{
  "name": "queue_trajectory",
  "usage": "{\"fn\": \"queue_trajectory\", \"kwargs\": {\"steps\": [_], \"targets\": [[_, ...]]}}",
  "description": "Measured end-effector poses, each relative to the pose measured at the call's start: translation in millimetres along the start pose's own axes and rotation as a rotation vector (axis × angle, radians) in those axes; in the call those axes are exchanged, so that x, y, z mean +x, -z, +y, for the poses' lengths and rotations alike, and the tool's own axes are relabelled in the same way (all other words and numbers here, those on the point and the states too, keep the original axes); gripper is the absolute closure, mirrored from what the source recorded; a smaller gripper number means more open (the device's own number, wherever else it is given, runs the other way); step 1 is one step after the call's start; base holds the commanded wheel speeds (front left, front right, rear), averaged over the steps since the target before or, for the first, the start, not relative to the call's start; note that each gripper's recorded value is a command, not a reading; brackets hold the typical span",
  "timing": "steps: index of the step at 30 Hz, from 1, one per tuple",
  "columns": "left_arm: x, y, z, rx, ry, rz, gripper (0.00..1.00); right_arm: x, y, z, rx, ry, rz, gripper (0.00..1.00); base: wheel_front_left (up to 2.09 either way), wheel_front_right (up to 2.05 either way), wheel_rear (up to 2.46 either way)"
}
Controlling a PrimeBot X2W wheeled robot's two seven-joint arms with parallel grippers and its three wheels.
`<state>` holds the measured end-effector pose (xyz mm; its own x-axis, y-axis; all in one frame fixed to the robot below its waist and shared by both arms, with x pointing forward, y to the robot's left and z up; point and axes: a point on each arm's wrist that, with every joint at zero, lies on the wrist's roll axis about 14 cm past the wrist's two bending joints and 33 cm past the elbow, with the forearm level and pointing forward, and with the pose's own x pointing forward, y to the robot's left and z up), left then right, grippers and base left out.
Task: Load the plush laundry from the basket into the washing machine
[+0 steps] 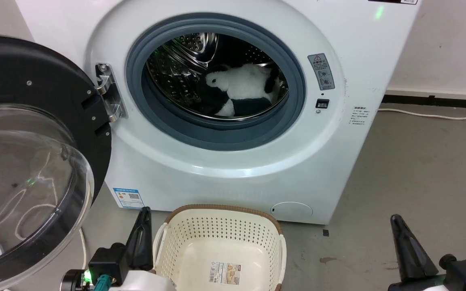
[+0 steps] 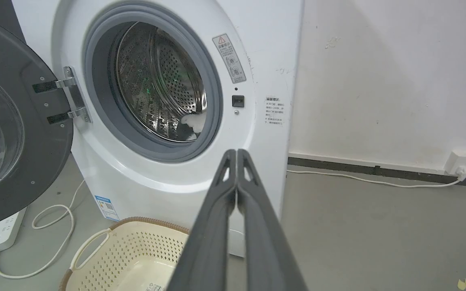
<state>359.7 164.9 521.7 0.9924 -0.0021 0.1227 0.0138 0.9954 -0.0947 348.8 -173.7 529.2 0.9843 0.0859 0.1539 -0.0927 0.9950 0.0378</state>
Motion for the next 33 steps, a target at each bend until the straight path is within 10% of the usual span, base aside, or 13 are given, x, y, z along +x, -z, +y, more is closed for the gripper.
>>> {"fn": "queue_trajectory", "kwargs": {"steps": [33], "targets": [[3.3, 0.6, 1.8, 0.031, 0.002, 0.036, 1.00, 3.3, 4.8, 2.3, -0.010, -0.008, 0.049, 1.00, 0.00, 0.00, 0.00]]}}
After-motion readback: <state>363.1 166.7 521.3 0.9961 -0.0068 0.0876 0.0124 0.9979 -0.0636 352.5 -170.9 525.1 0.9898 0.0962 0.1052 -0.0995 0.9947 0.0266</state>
